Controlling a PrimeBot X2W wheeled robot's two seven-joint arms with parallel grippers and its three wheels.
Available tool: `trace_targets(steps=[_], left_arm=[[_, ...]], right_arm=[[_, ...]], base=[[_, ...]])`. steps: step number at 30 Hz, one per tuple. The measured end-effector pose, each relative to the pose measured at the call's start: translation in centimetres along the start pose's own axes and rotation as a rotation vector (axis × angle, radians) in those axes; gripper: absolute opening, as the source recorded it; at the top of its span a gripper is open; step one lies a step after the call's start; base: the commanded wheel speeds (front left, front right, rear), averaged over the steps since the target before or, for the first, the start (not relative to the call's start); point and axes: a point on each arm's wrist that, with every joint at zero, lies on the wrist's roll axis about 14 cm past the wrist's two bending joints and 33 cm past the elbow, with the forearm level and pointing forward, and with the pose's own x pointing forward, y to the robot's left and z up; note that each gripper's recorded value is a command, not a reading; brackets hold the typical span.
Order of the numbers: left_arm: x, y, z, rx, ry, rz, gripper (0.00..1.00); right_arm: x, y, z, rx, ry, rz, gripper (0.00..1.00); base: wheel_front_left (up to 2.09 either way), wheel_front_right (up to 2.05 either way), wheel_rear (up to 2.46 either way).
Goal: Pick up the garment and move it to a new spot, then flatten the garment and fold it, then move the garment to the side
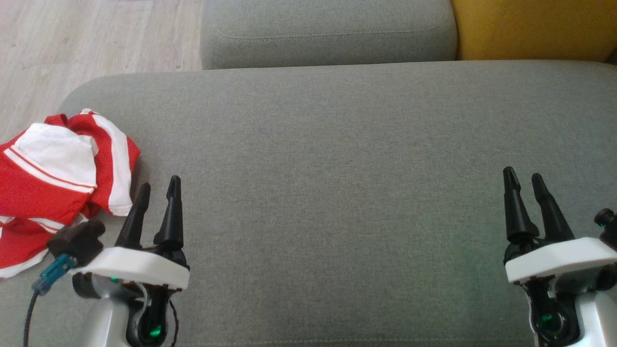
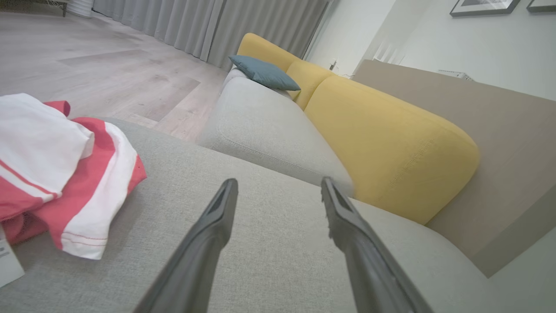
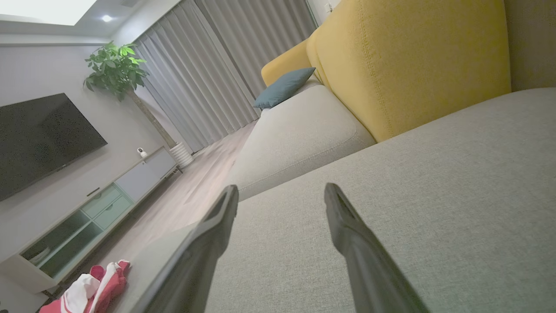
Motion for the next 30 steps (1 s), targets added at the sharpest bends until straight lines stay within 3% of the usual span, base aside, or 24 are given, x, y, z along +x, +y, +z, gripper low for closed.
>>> trace_targets(steps=[30], left_arm=[[-0.6,-0.2,-2.1,0.364,0.039,-0.041,1.00]], right_arm=[[-1.0,-0.3,-0.9,-0.316,0.026,-0.032,1.00]], base=[[0.00,0.00,0.00]])
